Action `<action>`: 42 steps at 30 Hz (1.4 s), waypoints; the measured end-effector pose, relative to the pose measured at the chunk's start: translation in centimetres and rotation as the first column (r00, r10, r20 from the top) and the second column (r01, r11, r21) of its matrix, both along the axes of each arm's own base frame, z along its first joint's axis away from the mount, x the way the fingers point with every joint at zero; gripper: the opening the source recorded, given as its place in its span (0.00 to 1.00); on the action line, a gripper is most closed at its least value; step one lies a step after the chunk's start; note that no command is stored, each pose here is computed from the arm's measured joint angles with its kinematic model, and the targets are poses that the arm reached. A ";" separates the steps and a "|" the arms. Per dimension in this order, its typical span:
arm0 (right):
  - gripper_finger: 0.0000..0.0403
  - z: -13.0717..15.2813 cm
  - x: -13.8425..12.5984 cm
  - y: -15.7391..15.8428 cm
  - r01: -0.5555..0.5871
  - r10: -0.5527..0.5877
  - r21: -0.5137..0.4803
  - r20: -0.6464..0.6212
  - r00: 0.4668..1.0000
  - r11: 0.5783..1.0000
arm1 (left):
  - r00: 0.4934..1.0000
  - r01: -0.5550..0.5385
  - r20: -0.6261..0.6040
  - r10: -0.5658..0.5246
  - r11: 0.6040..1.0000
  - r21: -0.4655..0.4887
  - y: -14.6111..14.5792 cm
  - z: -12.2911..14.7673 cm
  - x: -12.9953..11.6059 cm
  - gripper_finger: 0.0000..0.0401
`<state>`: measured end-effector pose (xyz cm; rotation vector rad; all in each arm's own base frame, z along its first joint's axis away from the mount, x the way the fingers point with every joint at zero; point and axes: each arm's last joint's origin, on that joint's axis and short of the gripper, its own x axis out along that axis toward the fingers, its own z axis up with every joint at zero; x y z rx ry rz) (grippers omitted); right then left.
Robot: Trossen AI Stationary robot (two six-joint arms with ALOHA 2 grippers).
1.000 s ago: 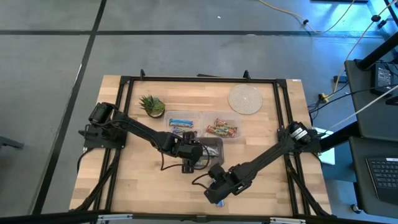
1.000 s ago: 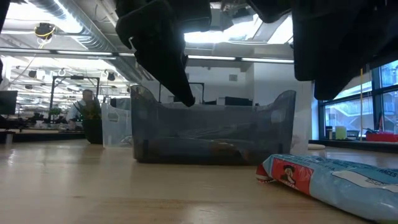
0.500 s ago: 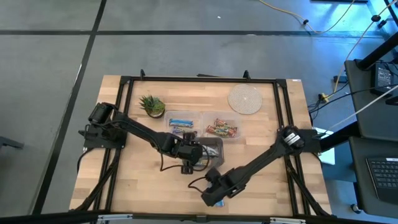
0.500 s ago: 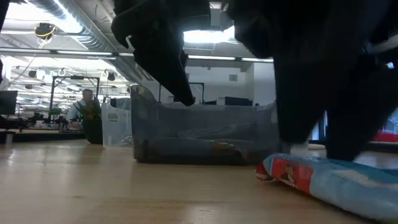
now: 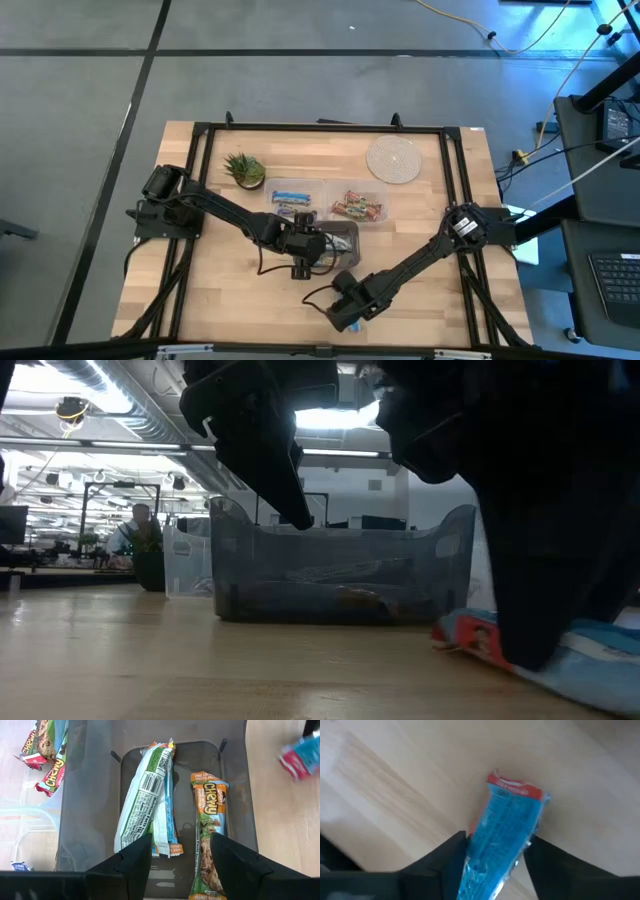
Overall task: Pick and place Granola Bars by type
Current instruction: Put the red granola bar into the right transparent bin
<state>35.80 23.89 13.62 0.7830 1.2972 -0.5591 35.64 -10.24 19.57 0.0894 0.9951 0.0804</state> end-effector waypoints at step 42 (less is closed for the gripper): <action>0.24 19.5 -7.6 -14.8 -0.135 0.186 -0.492 0.055 0.981 0.860 | 0.903 0.080 0.427 -0.056 0.996 -0.037 3.2 16.6 -10.6 0.48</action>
